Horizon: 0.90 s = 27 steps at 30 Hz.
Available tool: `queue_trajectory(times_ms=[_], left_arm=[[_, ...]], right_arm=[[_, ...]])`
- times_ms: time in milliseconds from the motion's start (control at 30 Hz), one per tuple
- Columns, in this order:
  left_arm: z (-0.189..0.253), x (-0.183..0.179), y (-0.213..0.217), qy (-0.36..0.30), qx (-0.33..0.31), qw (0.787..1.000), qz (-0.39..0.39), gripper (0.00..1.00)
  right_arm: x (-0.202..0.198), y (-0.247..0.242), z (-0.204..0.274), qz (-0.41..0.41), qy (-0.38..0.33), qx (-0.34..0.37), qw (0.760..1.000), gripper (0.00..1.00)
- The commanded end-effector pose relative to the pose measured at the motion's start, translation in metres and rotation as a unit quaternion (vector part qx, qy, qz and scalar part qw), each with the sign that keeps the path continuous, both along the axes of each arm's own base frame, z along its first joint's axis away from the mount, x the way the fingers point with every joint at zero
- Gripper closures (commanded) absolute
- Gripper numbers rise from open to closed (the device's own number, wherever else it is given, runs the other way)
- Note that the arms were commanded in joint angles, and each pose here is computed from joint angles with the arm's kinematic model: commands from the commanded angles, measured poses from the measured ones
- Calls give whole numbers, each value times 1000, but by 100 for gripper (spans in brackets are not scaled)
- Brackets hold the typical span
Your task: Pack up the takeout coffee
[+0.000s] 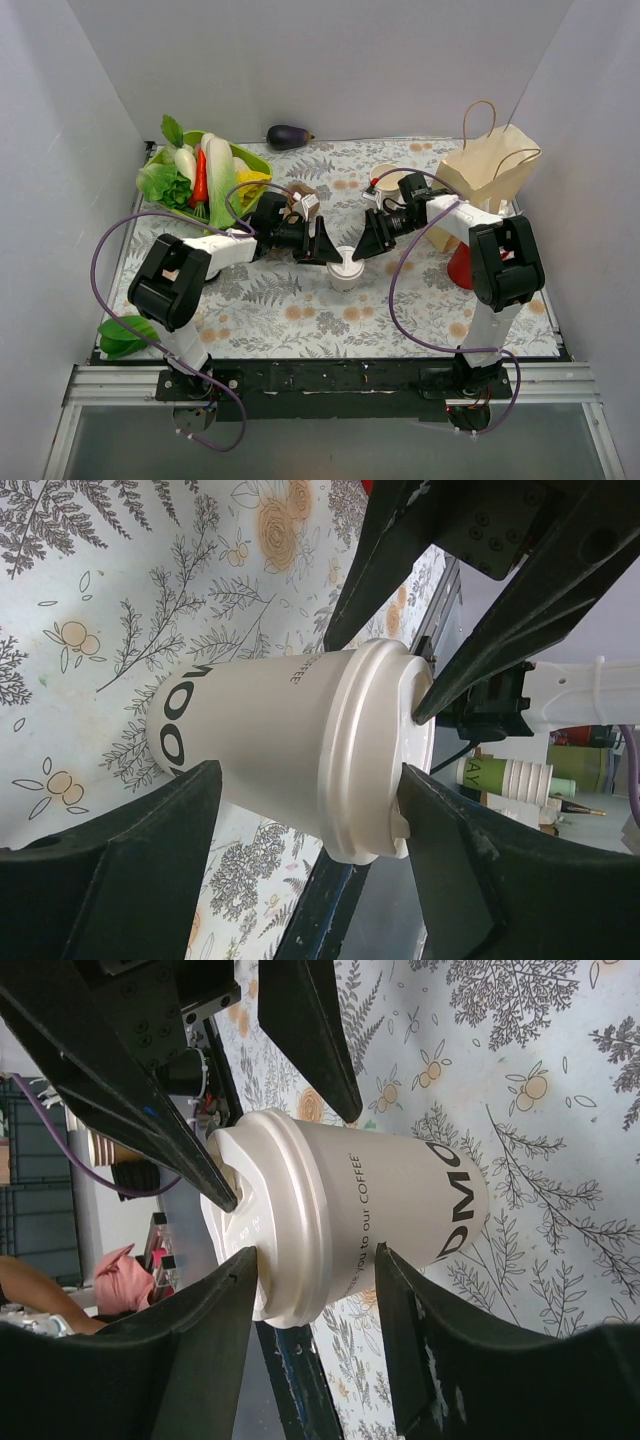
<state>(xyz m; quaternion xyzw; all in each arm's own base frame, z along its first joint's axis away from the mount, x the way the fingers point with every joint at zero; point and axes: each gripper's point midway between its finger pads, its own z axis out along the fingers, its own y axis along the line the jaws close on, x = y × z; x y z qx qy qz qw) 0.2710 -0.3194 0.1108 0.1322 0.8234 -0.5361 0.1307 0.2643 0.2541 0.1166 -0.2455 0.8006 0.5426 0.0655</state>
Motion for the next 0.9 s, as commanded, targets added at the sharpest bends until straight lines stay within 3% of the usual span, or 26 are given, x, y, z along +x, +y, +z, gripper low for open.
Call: queue_trajectory(times_ms=[0, 600, 867], left_arm=[[6, 10, -1, -10, -9, 1000, 4, 31], [-34, 19, 10, 51, 42, 996, 55, 33], [-48, 18, 18, 66, 61, 993, 72, 33]], right_arm=[[-3, 2, -3, -7, 34, 12, 999, 43], [-22, -5, -32, -43, 119, -27, 992, 46], [-27, -14, -50, -57, 125, -70, 988, 47]])
